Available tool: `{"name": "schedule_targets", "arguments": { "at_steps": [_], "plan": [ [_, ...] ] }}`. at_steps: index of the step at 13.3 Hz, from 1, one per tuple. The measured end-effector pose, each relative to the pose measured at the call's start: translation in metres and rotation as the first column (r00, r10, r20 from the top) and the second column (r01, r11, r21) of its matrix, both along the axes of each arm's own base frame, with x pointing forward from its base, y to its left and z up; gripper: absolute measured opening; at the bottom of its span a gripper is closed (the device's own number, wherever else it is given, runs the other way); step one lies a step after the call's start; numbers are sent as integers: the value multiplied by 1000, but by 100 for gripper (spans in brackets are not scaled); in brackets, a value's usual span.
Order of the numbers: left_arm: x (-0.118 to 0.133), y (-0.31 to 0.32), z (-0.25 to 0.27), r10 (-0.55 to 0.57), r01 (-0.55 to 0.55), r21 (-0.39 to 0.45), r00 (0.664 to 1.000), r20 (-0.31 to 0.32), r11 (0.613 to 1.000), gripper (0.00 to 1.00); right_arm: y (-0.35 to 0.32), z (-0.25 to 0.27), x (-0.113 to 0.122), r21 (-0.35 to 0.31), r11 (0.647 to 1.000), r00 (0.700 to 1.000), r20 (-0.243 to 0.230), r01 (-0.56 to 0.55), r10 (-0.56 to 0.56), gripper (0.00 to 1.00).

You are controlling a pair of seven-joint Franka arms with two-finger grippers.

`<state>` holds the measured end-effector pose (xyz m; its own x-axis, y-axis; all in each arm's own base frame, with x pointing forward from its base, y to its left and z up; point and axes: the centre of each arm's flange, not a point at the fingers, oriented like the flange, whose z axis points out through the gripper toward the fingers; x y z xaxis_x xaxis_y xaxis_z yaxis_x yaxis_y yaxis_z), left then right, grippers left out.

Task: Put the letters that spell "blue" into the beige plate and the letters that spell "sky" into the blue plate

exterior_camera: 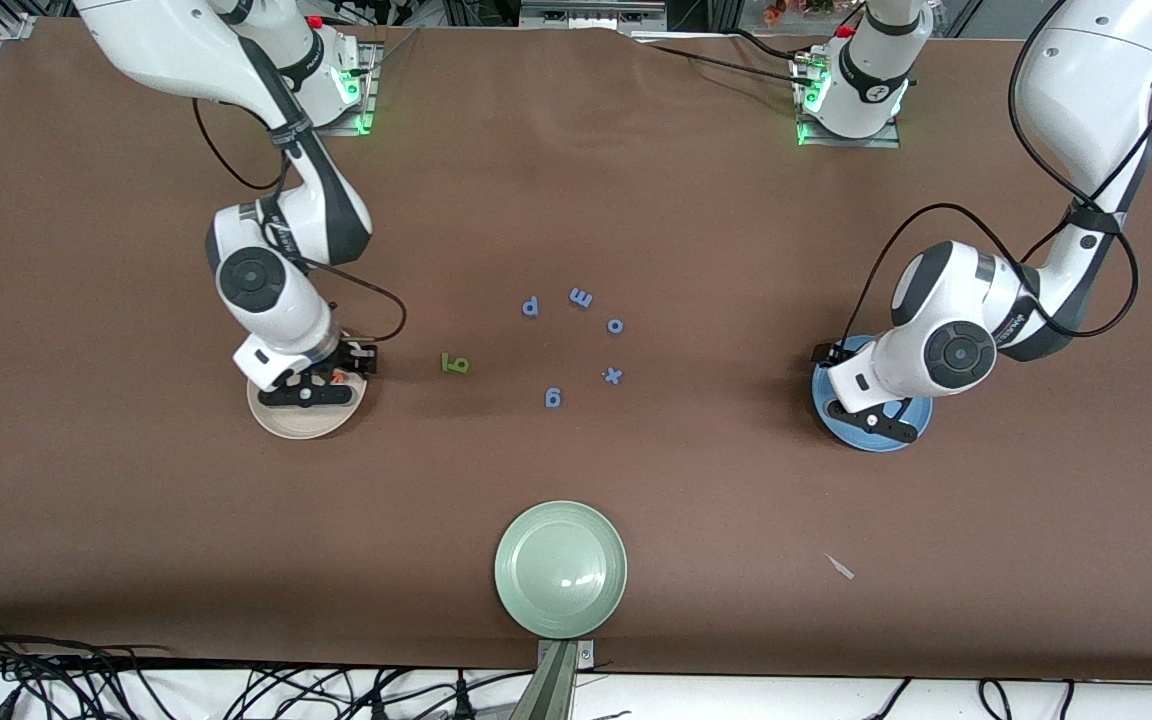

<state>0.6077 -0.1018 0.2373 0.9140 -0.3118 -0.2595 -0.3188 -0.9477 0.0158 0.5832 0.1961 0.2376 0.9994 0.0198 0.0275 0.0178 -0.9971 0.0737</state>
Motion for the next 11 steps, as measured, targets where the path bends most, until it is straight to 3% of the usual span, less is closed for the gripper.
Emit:
{"name": "schedule_targets", "arguments": {
  "at_steps": [5, 11],
  "plan": [
    [17, -17, 34, -1, 2, -17, 999, 50, 1000, 100, 78, -27, -21, 6, 996, 996, -11, 91, -91, 63],
    [51, -43, 164, -9, 9, 0, 992, 126, 1000, 100, 106, -43, -48, 5, 996, 994, -53, 91, -90, 64]
  ]
}}
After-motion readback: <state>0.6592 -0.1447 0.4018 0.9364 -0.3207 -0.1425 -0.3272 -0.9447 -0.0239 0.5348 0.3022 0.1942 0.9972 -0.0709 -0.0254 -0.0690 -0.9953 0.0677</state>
